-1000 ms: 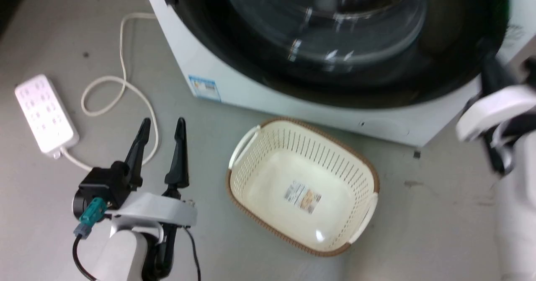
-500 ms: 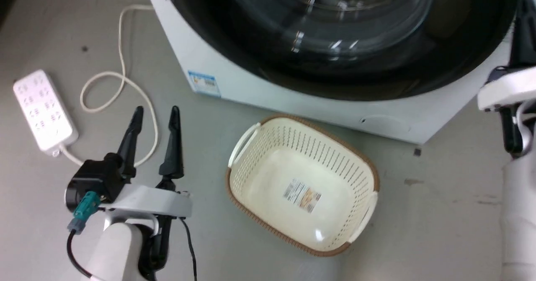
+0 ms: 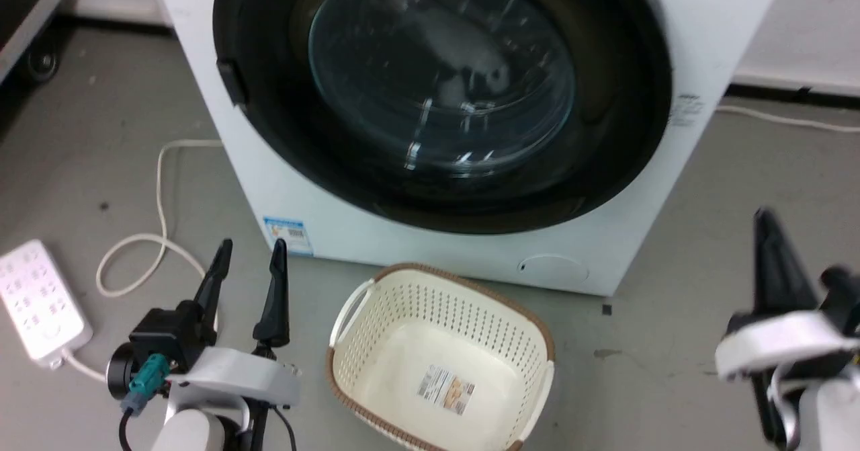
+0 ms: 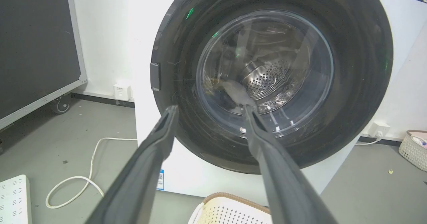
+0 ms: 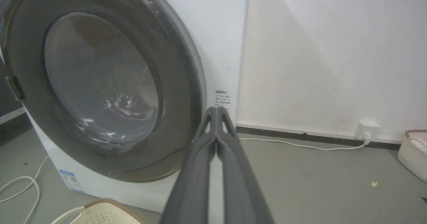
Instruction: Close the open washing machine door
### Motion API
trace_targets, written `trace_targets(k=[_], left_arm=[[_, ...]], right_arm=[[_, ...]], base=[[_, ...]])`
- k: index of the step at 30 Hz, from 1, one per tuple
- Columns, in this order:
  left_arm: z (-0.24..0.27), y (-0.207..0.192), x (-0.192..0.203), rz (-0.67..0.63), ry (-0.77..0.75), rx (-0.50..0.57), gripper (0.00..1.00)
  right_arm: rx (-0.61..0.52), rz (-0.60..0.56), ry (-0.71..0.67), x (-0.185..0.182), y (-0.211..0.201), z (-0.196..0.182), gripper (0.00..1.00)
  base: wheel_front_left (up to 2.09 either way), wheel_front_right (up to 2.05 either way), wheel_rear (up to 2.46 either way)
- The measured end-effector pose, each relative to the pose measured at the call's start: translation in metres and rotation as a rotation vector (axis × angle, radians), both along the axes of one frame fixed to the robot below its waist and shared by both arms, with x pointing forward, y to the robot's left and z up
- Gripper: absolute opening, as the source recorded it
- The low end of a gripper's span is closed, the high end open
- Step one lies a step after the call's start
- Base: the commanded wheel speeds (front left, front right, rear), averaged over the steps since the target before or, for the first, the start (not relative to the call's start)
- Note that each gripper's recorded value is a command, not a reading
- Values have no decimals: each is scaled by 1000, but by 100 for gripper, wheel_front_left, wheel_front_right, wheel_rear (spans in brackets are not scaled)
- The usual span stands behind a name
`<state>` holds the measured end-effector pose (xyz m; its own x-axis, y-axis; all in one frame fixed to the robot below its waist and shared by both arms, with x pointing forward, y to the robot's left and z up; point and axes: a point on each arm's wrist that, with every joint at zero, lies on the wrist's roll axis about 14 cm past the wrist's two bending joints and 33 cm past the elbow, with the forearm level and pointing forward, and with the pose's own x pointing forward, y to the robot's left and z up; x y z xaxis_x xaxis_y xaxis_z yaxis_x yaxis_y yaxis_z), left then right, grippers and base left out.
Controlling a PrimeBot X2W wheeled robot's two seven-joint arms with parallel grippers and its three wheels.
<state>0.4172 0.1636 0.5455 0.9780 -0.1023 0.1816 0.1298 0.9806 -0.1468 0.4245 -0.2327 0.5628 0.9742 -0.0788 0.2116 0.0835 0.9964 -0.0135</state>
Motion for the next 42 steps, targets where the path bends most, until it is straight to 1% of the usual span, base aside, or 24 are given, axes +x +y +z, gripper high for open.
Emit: trace_targets(k=[1,2,3,5,6,7,8,9,10,11,16,17,19,24,35,36,42], left_arm=[[2,-4,-4,-14,-5,5,100],[2,-4,-4,-14,-5,5,100],[4,-8,-8,-28,-6,16,100],[5,-10,-10,-36,-6,24,100],[8,-15,-12,-49,-9,31,100],[8,-15,-12,-49,-9,31,100],[7,-17,-13,-58,3,38,100],[7,-17,-13,-58,3,38,100],[6,-19,-13,-64,11,42,100],[6,-19,-13,-64,11,42,100],[-1,-19,-13,-68,50,60,100],[-4,-17,-13,-61,72,25,100],[-7,-17,-13,-60,91,15,100],[-13,-17,-13,-62,116,18,100],[-16,-17,-14,-64,124,13,100],[-16,-17,-14,-63,123,14,0],[-16,-17,-14,-62,122,14,0]], right_arm=[[5,3,28,-16,0,-8,0],[5,3,28,-16,0,-8,0],[0,8,49,-32,2,-13,0],[-2,9,58,-38,3,-15,0],[-3,5,74,-50,2,-19,0],[-3,5,74,-50,2,-19,0],[-7,-1,89,-59,0,-22,11],[-7,-1,89,-59,0,-22,48],[-10,0,112,-65,1,-27,80],[-10,0,112,-65,1,-27,100],[-6,9,142,-70,4,-34,100],[-2,12,146,-71,5,-35,100],[2,13,145,-71,6,-34,100],[15,16,146,-71,6,-34,100],[28,21,145,-71,8,-36,100],[28,22,147,-71,8,-37,0],[28,25,150,-70,9,-38,0]], base=[[0,0,0],[0,0,0],[0,0,0],[0,0,0],[0,0,0],[0,0,0],[0,0,0],[0,0,0],[0,0,0],[0,0,0],[0,0,0],[0,0,0],[0,0,0],[0,0,0],[0,0,0],[0,0,0],[0,0,0]])
